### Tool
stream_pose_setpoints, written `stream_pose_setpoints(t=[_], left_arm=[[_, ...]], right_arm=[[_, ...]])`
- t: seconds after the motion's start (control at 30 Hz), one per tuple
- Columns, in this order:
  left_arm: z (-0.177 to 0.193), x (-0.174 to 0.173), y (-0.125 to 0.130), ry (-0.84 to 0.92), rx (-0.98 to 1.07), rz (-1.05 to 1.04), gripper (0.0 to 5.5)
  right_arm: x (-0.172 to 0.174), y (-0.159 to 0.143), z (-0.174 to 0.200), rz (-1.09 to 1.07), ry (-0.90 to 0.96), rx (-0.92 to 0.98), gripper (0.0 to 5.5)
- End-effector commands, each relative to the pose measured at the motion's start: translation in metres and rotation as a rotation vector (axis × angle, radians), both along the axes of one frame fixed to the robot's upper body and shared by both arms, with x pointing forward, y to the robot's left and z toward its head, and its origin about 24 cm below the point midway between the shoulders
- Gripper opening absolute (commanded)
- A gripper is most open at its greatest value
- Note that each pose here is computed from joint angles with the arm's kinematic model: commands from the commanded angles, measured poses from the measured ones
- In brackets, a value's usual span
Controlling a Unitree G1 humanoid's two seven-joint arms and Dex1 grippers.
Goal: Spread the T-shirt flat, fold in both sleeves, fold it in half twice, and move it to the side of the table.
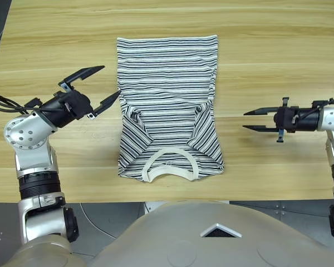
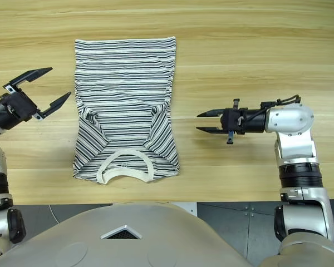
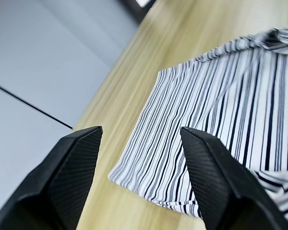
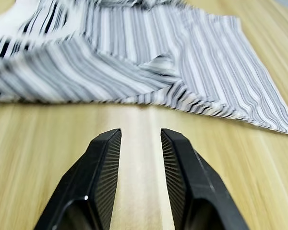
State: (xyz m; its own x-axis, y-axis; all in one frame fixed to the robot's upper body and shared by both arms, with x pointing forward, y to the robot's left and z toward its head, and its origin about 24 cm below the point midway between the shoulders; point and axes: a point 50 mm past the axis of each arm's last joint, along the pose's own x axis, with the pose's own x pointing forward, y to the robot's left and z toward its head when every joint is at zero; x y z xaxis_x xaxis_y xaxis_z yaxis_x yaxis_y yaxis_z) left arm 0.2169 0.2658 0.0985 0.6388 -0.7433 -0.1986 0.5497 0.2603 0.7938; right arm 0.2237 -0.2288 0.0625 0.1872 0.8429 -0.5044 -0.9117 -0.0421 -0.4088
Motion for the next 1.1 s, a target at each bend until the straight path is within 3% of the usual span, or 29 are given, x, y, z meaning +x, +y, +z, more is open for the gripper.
stream_pose_setpoints(t=[0.03,0.17,0.33,0.6,0.77,1.1], left_arm=[[0.017,-0.042,0.004,-0.28,0.729,-0.533,3.04],[0.018,-0.049,-0.003,-0.29,0.691,-0.577,3.04],[0.009,-0.056,0.021,-0.197,0.8,-0.634,3.04],[-0.029,-0.055,0.041,0.005,0.681,-0.517,3.04],[-0.055,-0.065,0.029,0.046,0.556,-0.527,3.04],[-0.059,-0.053,0.008,-0.035,0.465,-0.548,3.04]], right_arm=[[-0.044,-0.009,-0.004,0.438,-0.491,-0.219,1.72],[-0.056,-0.008,-0.009,0.498,-0.556,-0.162,2.44],[-0.063,0.005,-0.018,0.599,-0.606,-0.108,2.48],[-0.05,0.024,-0.033,0.62,-0.629,-0.098,2.48],[-0.032,0.03,-0.038,0.621,-0.65,-0.119,2.48],[-0.041,0.054,-0.054,0.715,-0.641,-0.039,2.48]])
